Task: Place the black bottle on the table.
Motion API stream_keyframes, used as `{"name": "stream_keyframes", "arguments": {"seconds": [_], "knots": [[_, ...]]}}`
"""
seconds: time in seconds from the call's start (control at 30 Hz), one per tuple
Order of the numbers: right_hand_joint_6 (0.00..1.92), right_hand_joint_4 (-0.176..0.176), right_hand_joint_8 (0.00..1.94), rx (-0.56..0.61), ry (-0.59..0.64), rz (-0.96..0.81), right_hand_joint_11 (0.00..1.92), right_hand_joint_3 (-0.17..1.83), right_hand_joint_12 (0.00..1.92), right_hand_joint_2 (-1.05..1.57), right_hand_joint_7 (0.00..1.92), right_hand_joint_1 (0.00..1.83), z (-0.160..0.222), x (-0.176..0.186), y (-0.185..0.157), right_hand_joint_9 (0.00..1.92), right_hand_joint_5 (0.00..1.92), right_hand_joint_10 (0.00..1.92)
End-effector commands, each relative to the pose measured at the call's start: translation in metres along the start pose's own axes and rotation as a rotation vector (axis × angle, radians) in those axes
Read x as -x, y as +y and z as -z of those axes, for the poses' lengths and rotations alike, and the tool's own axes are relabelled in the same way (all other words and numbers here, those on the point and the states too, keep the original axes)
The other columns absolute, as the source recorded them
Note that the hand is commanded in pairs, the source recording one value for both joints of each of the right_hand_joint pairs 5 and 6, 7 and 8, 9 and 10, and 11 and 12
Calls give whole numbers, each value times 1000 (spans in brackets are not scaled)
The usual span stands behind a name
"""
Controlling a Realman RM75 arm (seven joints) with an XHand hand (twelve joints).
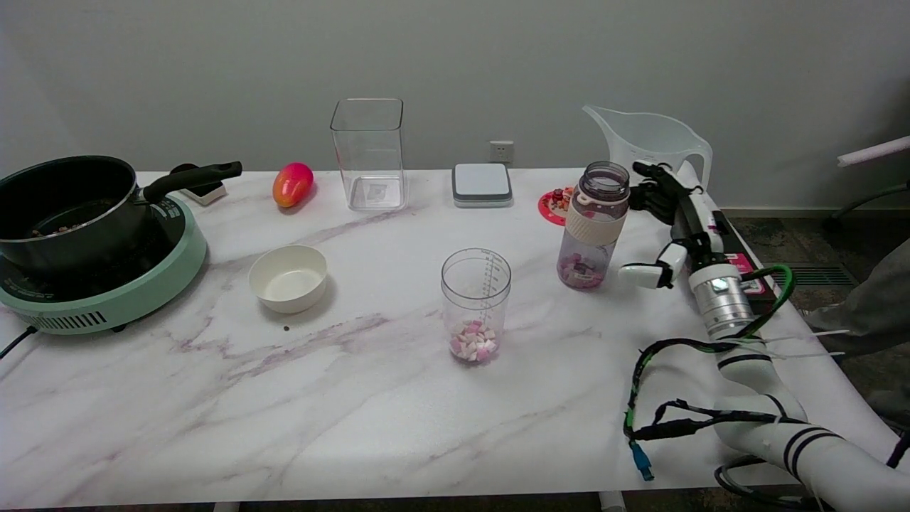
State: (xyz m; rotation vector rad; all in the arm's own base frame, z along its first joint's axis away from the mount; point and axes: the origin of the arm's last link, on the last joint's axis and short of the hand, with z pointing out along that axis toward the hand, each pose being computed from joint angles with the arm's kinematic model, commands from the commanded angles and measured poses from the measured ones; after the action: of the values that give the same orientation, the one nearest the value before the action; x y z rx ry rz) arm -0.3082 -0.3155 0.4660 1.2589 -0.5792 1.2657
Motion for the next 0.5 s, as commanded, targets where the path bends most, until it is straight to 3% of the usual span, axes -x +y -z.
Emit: {"name": "stream_keyframes", "arguments": {"seconds": [0.03,0.27,0.5], "knots": [[432,0,679,-114,275,31,611,1132,611,-745,679,1335,35,-88,-22,662,432,662],[447,0,687,-177,435,64,607,1127,607,-635,687,1345,50,-135,-42,655,447,655],[484,0,719,-180,542,46,593,1146,593,-513,719,1342,53,-149,-46,642,484,642]]}}
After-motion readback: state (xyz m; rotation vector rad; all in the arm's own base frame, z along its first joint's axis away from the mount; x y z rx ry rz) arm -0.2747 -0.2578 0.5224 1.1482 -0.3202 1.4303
